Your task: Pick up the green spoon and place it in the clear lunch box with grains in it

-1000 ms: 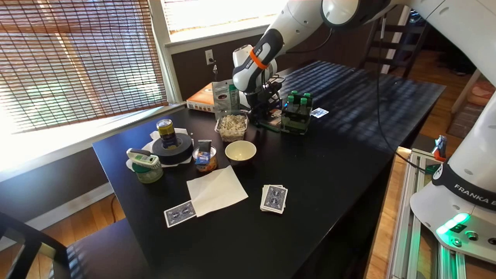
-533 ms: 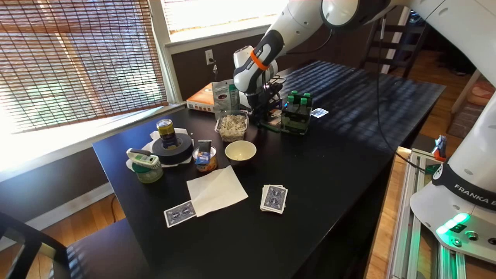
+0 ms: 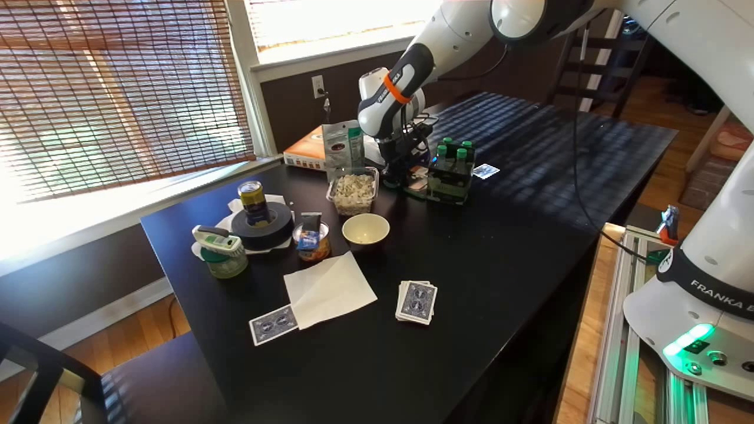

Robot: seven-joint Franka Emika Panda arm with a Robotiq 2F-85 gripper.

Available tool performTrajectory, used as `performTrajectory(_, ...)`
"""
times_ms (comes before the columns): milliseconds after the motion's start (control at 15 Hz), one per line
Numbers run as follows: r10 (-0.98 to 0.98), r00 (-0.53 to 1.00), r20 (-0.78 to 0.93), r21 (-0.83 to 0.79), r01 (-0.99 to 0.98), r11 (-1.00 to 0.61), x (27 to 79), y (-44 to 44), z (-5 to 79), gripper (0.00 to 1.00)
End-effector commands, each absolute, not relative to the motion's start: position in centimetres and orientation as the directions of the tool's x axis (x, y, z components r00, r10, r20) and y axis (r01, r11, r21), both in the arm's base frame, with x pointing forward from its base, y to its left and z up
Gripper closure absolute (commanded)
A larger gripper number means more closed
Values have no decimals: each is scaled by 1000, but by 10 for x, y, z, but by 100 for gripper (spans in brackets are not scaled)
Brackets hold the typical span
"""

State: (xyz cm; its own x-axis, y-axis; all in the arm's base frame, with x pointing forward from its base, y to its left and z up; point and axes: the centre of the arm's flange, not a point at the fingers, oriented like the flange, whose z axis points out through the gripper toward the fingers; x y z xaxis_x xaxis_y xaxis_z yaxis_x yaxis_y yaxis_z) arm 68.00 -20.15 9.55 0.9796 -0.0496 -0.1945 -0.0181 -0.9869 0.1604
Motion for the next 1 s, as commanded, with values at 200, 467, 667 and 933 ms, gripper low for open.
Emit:
performTrajectory(200,-63,976,-211,148,-32,-988,684,-210,90,99)
performTrajectory(467,-53,979,-198,141,-25,-990,679,-204,104,98)
performTrajectory(667,-37,983,-180,140,-12,-990,672,-196,121,98)
performTrajectory(933,-34,988,-152,154,-10,-988,667,-188,145,98)
